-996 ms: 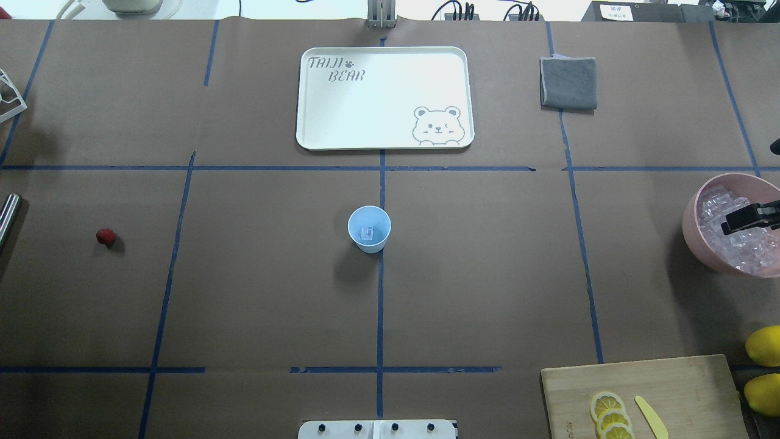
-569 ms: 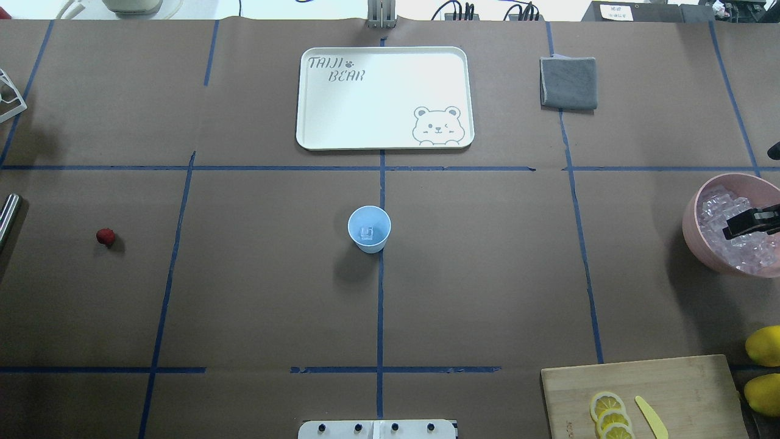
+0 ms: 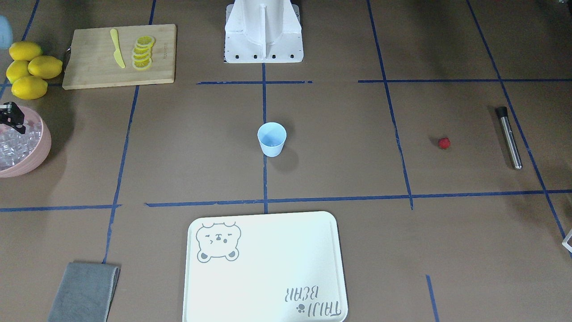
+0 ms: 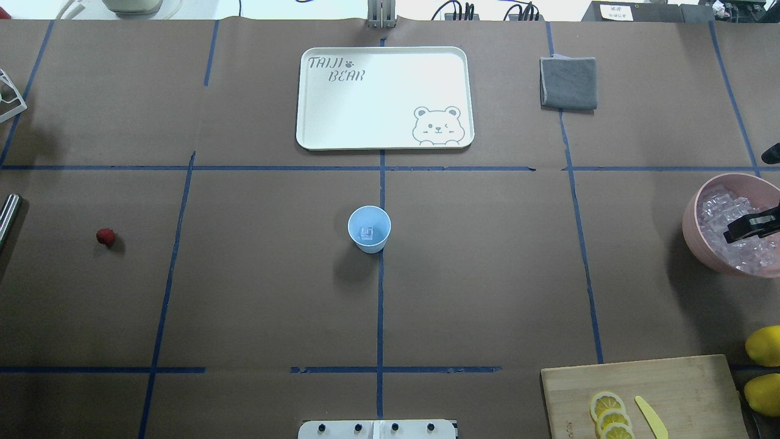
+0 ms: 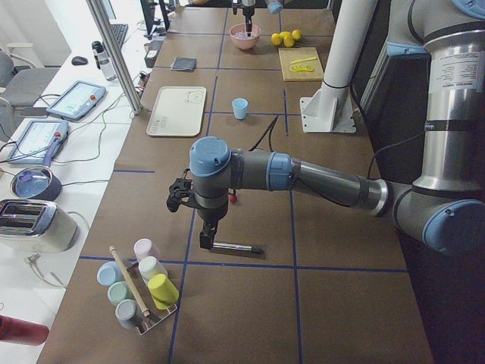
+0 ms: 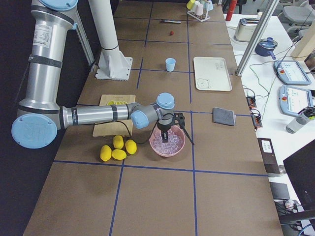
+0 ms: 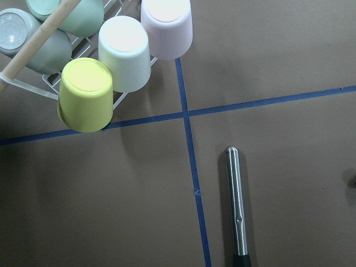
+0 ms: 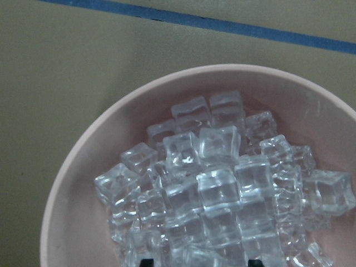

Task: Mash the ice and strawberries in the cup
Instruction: 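Lower the right gripper into the bowl and grasp another ice cube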

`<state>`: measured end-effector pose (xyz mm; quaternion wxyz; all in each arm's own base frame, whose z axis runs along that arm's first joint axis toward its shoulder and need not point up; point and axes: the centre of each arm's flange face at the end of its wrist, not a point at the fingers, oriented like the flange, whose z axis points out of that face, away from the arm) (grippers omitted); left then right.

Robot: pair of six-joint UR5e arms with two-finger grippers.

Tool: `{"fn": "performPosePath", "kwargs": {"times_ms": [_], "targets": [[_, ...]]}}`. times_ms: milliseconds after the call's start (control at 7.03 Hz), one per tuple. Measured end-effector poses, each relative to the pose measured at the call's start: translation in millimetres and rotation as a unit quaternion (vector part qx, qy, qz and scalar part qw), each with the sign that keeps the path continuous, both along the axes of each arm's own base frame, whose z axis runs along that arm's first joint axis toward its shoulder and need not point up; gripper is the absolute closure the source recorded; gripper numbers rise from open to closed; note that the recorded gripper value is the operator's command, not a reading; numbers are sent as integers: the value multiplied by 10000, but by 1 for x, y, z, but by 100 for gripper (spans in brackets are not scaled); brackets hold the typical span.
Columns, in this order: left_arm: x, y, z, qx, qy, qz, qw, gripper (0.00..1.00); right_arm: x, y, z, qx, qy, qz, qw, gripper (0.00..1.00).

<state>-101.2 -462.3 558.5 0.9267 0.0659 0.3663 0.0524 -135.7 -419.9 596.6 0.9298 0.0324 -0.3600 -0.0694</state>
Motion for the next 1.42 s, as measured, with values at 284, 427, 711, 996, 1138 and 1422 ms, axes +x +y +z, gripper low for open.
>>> {"fn": "performPosePath", "kwargs": {"times_ms": [284, 427, 711, 996, 1138, 1422], "targets": [[0, 0, -1, 14, 2, 0, 10000, 0, -1, 1, 3, -14, 10, -34, 10000, 36], [0, 0, -3, 27, -1, 0, 10000, 0, -2, 1, 4, -26, 15, -43, 10000, 36], [0, 1, -4, 29, -4, 0, 10000, 0, -3, 2, 6, -52, 24, -63, 10000, 36], [0, 1, -4, 30, -4, 0, 10000, 0, -5, 3, 10, -85, 33, -96, 9999, 36], [0, 1, -4, 28, -4, 0, 10000, 0, -6, 3, 10, -89, 30, -106, 9999, 43], [0, 1, -5, 27, -4, 0, 10000, 0, -6, 4, 10, -94, 30, -112, 9999, 96]]}}
